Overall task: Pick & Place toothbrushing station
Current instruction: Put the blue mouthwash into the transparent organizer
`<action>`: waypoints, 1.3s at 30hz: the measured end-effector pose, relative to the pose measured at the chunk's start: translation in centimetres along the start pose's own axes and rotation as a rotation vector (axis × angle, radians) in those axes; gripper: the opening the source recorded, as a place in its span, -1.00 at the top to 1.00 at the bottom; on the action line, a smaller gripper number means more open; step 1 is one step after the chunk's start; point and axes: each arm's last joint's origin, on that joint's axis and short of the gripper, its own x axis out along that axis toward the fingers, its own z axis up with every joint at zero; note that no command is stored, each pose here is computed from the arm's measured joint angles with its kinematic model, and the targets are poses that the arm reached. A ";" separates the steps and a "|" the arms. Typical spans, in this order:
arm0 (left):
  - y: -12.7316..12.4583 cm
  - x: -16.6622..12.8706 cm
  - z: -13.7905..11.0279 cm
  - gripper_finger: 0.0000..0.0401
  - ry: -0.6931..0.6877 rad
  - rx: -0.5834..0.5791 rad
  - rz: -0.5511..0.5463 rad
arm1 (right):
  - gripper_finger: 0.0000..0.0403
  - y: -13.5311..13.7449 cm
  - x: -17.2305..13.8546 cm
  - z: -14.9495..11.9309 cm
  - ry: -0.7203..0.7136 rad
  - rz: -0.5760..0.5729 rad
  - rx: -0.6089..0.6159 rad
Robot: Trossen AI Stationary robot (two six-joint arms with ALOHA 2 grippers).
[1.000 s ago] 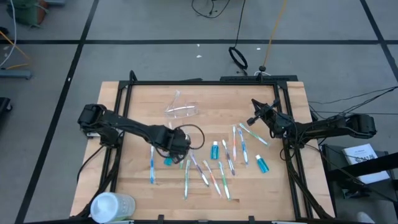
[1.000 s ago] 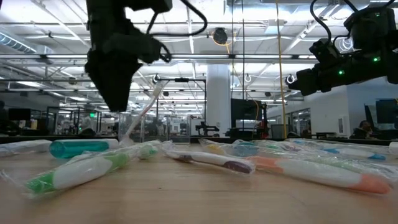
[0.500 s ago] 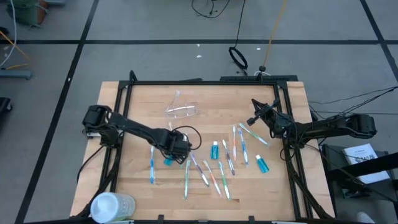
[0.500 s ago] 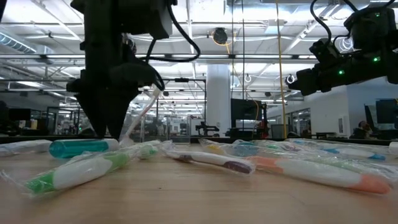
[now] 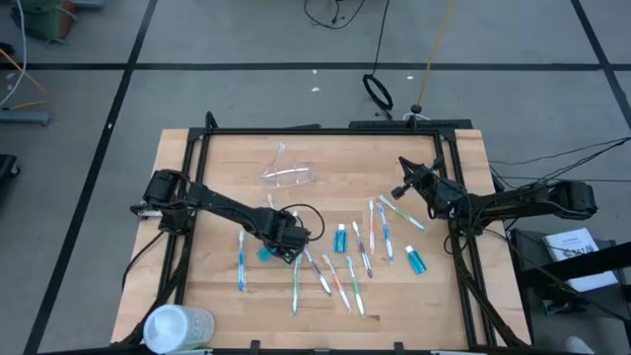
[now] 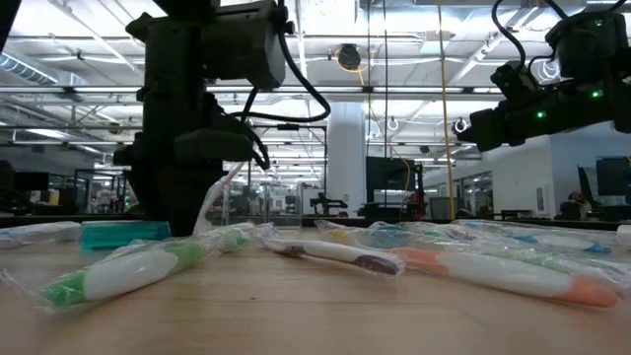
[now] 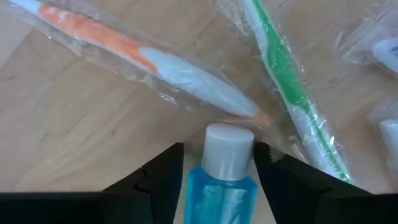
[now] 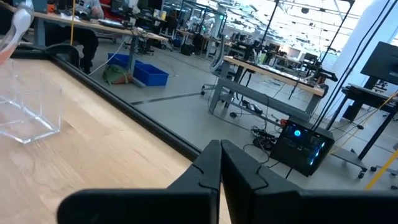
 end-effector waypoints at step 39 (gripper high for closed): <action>3.1 -15.2 7.3 0.47 -1.317 -0.171 0.154 | 1.00 0.0 0.0 0.0 0.000 0.000 -0.001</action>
